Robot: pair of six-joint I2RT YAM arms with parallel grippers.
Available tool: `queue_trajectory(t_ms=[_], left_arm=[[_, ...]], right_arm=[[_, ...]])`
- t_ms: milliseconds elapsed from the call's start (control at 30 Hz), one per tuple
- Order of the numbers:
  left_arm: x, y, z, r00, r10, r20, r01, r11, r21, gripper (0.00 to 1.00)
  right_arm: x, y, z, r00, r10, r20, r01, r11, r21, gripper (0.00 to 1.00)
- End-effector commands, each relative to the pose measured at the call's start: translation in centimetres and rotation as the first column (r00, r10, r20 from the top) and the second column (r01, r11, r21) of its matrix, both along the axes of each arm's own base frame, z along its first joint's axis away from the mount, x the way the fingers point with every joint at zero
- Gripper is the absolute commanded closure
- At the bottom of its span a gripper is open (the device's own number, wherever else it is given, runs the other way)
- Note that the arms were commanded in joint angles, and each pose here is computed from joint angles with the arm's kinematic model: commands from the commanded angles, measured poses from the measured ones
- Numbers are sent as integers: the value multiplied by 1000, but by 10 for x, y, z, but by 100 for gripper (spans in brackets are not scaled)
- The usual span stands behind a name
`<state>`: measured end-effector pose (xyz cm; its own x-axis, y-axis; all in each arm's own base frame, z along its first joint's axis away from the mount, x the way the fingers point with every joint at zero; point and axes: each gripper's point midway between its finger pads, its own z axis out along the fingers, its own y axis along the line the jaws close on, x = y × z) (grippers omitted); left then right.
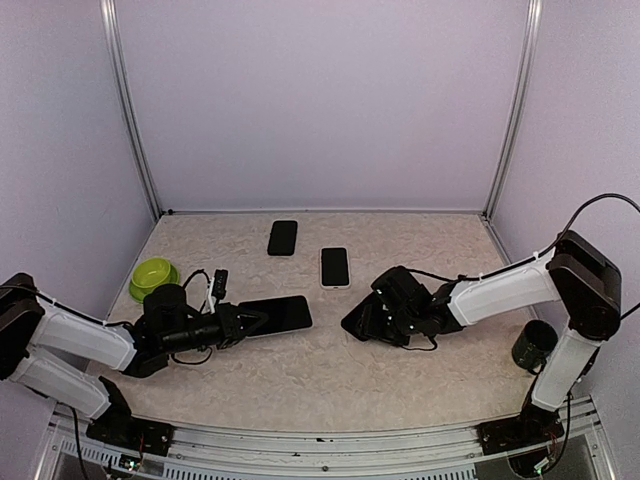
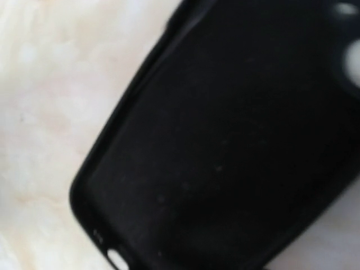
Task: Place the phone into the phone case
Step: Rotate the phone case at the center of the board, then move the phone case to the center of the board.
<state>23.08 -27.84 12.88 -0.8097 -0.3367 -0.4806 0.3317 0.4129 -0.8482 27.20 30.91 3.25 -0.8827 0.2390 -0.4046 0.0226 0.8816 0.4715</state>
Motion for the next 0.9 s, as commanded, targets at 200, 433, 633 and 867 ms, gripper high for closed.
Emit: queue_trajectory(t_ms=[200,433,633,867], left_arm=[[8,0,36,995,11,97,-6,999,-53,100],[10,-3,37,996,10,93,-3,998,-68,100],[11,-12,36,997,-7,74,13,996,-84,100],[12,-20,33,998,-13,59,18,997,-79,100]], right_arm=[[4,41,42,975,197,100,-201,979,36,48],[39,-1,114,938,184,295,-190,982,-10,30],[79,-36,117,927,177,331,-201,979,41,22],[119,-59,85,945,174,277,-185,983,16,22]])
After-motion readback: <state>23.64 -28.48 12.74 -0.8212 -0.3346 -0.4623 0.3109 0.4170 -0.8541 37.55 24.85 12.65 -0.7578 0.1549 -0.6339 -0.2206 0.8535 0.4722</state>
